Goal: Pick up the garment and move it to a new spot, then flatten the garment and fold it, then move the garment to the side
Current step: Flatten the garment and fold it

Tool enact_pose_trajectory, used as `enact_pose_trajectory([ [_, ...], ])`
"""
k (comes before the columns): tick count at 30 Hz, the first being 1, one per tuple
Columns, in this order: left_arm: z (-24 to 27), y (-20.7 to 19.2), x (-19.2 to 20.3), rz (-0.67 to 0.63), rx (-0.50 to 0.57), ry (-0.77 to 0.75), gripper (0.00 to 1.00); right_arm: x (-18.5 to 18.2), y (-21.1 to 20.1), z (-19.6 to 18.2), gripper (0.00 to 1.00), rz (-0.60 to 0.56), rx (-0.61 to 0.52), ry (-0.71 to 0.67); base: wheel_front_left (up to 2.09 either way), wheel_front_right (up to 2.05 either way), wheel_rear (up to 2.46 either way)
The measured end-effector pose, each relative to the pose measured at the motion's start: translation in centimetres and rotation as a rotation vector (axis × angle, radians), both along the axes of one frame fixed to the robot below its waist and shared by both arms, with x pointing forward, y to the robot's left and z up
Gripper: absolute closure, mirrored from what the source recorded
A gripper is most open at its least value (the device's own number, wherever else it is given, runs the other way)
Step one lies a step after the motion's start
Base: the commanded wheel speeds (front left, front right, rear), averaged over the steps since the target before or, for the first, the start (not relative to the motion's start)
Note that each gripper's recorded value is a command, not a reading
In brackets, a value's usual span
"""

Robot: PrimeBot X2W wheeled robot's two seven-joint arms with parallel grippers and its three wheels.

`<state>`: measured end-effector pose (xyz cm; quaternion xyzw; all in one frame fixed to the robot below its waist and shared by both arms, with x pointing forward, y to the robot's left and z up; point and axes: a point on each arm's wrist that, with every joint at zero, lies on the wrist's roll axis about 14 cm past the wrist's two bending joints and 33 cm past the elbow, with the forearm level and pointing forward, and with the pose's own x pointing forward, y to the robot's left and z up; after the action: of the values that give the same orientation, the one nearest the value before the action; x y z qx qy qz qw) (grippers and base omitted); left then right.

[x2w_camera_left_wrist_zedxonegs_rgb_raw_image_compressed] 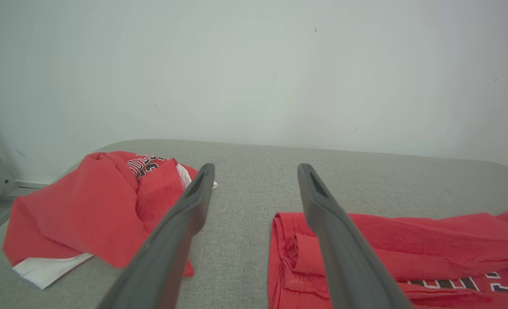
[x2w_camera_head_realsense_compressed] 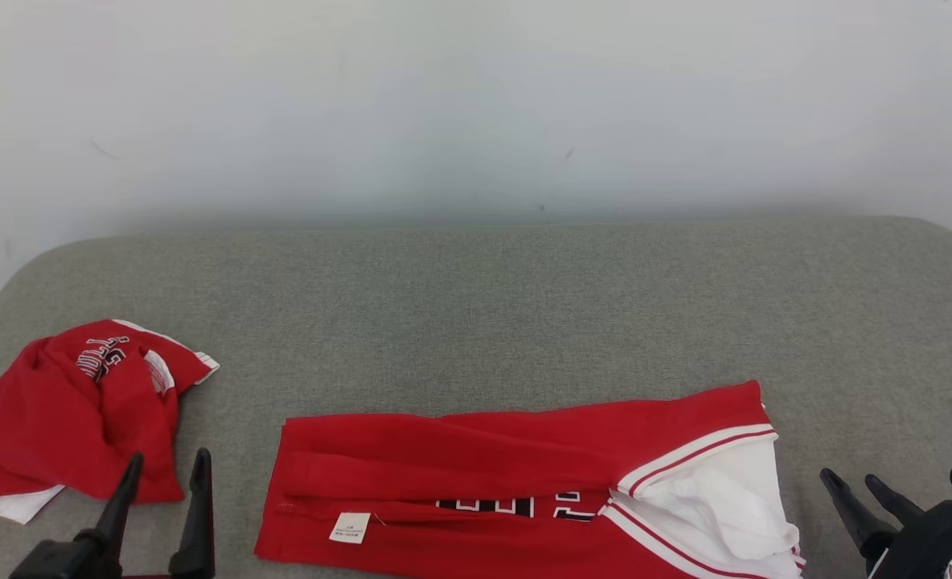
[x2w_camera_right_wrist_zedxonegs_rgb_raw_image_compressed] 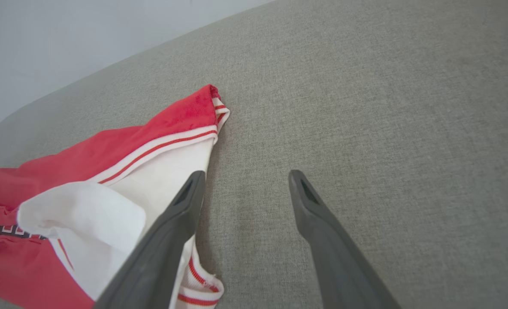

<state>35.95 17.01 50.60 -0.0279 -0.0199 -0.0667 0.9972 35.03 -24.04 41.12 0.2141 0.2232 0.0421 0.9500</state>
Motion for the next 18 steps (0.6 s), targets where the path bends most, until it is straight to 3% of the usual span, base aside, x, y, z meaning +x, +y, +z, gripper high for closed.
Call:
enact_pose_trajectory([
  [9,-0.7,0.6,-1.8,0.03,0.043,0.011,0.0,1.6,2.2,-0.4,0.0,0.081,-0.013,0.069,0.0,0.0,0.0],
  [18,-0.8,4.3,-2.7,0.142,0.054,0.02,0.0,2.2,4.1,-1.1,0.0,0.167,-0.024,0.172,0.0,0.0,0.0],
])
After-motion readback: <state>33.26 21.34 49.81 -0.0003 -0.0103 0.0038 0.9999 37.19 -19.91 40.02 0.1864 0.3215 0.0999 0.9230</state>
